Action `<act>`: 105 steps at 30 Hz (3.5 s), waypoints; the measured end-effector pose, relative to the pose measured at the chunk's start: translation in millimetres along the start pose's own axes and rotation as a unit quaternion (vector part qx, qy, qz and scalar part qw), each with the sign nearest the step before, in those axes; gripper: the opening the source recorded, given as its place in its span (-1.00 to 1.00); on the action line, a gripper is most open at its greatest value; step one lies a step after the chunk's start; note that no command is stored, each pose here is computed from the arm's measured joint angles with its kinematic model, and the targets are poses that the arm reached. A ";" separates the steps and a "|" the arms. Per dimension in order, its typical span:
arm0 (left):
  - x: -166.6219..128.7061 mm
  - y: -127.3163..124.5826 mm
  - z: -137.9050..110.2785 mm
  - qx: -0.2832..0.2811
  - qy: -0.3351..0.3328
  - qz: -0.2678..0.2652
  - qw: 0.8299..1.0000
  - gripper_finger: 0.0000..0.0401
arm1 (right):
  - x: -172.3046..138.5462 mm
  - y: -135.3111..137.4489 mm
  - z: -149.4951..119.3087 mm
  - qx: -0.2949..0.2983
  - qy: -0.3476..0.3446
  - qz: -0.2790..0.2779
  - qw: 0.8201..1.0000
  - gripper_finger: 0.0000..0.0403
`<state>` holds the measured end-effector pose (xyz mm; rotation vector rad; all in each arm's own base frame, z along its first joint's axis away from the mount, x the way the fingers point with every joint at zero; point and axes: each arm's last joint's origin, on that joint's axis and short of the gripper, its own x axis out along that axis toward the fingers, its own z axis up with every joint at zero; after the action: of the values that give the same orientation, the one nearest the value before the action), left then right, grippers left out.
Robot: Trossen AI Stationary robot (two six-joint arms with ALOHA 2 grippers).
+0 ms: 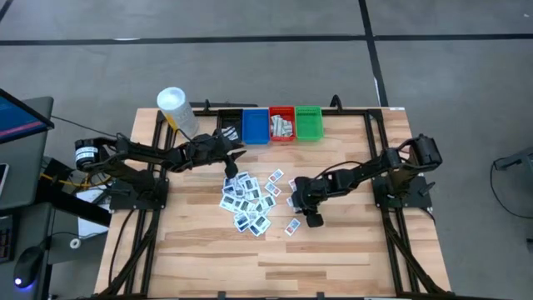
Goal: Pick & Place First Aid Supplies
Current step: Put the orange ointment pack into the black bin
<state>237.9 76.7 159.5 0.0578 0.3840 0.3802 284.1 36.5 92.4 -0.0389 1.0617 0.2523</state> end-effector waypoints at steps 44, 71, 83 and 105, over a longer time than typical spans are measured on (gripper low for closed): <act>-0.3 -0.1 -0.8 0.000 0.000 0.000 1.000 -0.49 | -71.8 13.4 7.2 0.006 -0.034 -0.048 0.998 -0.97; -0.9 -5.0 -0.3 0.004 -0.001 -0.009 1.000 -0.49 | -20.9 6.5 -14.5 0.164 0.089 -0.059 0.981 -0.63; -0.8 -5.1 -0.2 0.004 -0.002 -0.010 1.000 -0.49 | -22.0 6.0 -14.8 0.146 0.084 -0.069 0.983 -0.81; -0.9 -5.1 -0.1 0.003 -0.002 -0.009 1.000 -0.49 | -47.9 14.3 7.6 0.021 0.026 -0.053 0.998 -1.00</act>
<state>238.9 71.7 159.1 0.0614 0.3811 0.3601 265.3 42.6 139.0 -0.0635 1.1119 0.1344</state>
